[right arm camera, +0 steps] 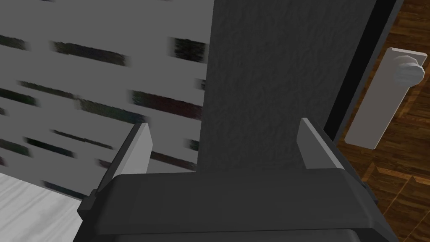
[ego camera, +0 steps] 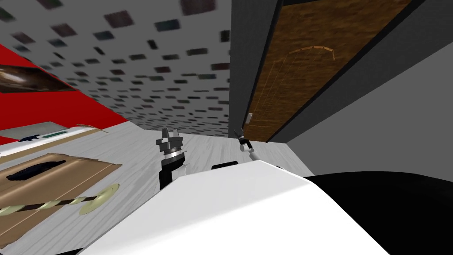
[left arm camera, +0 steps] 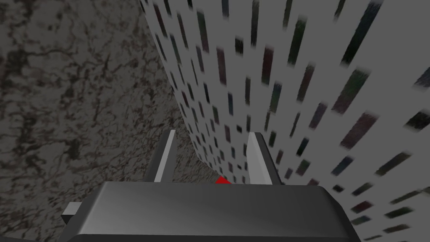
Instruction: Pull the door open
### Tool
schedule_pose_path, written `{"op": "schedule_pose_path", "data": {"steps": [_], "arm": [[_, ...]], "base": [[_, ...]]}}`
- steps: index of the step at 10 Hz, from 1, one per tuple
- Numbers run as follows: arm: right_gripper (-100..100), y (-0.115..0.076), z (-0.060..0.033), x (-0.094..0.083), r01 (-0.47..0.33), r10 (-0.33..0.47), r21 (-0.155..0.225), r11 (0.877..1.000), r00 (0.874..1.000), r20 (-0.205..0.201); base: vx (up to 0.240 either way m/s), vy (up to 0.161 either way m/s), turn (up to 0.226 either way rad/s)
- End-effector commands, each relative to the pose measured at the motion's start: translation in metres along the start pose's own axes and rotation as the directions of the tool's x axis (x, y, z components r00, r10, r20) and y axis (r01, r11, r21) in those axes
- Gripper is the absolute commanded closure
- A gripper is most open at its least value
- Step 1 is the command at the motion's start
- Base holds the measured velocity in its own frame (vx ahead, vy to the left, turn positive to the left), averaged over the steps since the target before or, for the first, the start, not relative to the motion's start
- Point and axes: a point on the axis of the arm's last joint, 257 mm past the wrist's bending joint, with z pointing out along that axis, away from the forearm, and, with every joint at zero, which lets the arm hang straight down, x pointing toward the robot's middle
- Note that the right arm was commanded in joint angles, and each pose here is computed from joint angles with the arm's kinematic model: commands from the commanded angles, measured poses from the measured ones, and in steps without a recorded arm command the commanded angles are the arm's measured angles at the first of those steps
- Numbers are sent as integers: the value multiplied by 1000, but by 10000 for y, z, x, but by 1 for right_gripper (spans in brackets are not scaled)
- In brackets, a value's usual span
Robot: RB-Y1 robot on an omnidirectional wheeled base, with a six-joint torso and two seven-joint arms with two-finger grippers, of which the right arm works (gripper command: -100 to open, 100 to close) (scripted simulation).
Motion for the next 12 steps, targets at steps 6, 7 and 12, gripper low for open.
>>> {"op": "schedule_pose_path", "data": {"steps": [6,7,12], "arm": [[-100,7,67,-166,-72,72,8,997,996,45],[-100,8,75,-185,-80,80,8,997,996,50],[-100,17,105,-264,-113,112,8,994,991,72]], "base": [[134,-213,-180],[153,-164,-155],[175,-66,-150]]}}
